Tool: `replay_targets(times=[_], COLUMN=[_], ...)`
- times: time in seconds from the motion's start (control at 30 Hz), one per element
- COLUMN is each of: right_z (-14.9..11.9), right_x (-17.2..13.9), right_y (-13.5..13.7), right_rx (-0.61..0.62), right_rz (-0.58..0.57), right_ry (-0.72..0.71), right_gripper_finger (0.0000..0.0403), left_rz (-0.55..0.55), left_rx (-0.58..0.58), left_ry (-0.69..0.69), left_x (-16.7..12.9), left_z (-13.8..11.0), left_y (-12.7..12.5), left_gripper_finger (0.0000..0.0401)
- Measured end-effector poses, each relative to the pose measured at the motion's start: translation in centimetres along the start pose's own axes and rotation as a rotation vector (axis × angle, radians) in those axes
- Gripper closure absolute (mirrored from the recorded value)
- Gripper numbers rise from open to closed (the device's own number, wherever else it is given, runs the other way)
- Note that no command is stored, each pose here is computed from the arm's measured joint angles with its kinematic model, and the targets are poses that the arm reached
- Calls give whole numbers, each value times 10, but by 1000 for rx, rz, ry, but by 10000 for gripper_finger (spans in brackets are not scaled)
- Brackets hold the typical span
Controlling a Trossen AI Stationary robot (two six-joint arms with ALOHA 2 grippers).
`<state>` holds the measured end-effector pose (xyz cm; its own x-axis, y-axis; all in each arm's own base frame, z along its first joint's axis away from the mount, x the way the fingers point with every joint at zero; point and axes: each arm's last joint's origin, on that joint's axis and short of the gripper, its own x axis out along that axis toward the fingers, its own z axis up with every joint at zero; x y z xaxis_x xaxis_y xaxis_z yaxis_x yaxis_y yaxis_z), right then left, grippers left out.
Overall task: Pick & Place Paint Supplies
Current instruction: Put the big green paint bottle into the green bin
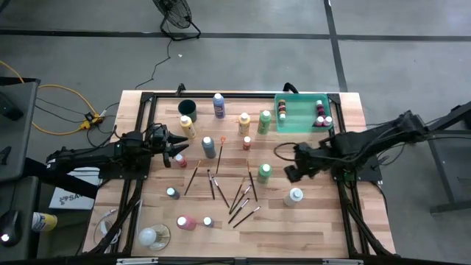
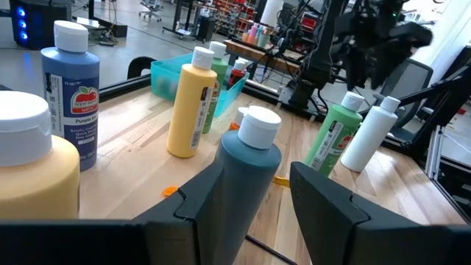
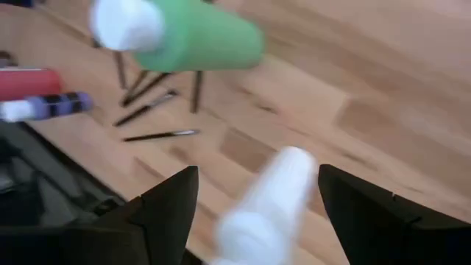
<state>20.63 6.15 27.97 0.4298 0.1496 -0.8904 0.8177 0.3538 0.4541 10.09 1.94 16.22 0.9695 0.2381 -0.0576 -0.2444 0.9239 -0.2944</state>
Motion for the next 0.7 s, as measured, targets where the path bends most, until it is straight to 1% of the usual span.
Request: replay_targets(times=[0.07,0.2,0.33,0.43,0.53,0.7], right_z=[1,4,6,3,-5,-11], right_x=[8,18,20,20,20,22], right_y=[9,21,21,22,22,25], right_rx=[-3,-27,-38,-70,-118,-262], right_rz=[44,101,85,83,85,90], right_ry=[-4,-73,-129,-137,-124,-118], right_gripper_finger=[128,128,128,128,128,128], left_rz=[0,0,0,0,0,0], left_rx=[0,0,0,0,0,0], left_ry=[0,0,0,0,0,0], left_x=[0,0,0,0,0,0], left_z=[0,0,0,0,0,0], left_y=[0,0,0,0,0,0], left_gripper_finger=[249,249,249,249,249,249])
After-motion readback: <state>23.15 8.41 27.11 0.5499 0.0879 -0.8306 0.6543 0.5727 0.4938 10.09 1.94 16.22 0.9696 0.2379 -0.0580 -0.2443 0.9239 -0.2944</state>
